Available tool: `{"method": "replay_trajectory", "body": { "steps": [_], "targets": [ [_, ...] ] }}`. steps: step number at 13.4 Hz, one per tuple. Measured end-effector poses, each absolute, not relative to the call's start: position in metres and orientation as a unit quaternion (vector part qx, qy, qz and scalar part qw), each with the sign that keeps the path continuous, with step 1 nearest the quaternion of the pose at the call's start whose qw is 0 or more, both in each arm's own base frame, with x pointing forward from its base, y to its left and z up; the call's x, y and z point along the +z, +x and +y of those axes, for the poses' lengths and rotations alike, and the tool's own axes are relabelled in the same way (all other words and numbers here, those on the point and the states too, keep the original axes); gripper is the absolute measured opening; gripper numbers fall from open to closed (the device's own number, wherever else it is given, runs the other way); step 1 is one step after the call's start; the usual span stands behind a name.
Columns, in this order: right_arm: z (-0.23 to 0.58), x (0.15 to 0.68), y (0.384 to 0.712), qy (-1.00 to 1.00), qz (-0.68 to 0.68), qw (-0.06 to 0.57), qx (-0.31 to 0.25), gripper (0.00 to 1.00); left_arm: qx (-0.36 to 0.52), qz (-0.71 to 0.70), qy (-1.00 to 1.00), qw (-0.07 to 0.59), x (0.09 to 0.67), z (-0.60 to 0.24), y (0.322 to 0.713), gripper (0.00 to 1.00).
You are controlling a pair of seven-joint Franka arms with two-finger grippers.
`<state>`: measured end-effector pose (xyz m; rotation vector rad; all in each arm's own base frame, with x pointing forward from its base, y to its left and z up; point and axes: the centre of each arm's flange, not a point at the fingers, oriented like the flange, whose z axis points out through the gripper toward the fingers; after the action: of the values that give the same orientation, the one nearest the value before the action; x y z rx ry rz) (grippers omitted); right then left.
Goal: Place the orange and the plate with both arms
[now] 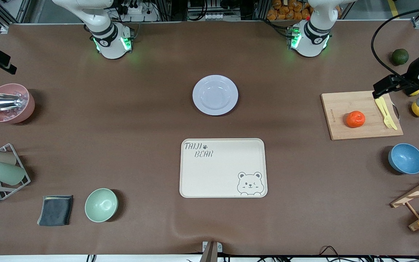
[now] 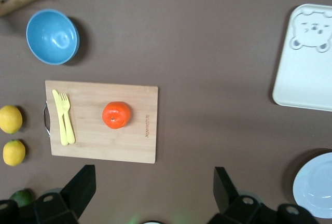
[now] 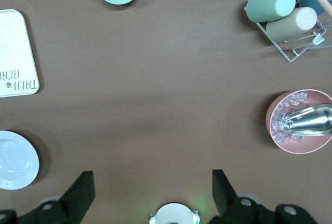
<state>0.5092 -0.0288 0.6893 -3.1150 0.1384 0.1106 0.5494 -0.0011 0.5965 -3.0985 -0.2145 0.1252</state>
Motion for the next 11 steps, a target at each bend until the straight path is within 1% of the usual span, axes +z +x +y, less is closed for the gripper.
{"method": "replay_trajectory", "body": {
  "steps": [2,4,6,8,11],
  "targets": [
    [-0.021,0.685,0.513,-0.999,0.037,0.007,0.031,1.0,0.049,-0.09,-0.995,0.013,0.558,0.03,0.558,1.0],
    [-0.018,0.679,0.518,-0.999,0.027,0.003,0.021,1.0,0.057,-0.105,-0.993,0.01,0.509,0.056,0.558,1.0],
    [-0.017,0.671,0.522,-1.0,0.005,-0.001,0.017,1.0,0.062,-0.105,-0.992,0.01,0.461,0.072,0.55,1.0],
    [-0.017,0.657,0.527,-1.0,-0.011,-0.001,0.028,1.0,0.057,-0.096,-0.994,0.017,0.418,0.09,0.538,1.0],
    [-0.015,0.622,0.548,-0.998,-0.037,0.0,0.043,1.0,0.06,-0.087,-0.994,0.014,0.372,0.103,0.518,1.0]
  ]
}}
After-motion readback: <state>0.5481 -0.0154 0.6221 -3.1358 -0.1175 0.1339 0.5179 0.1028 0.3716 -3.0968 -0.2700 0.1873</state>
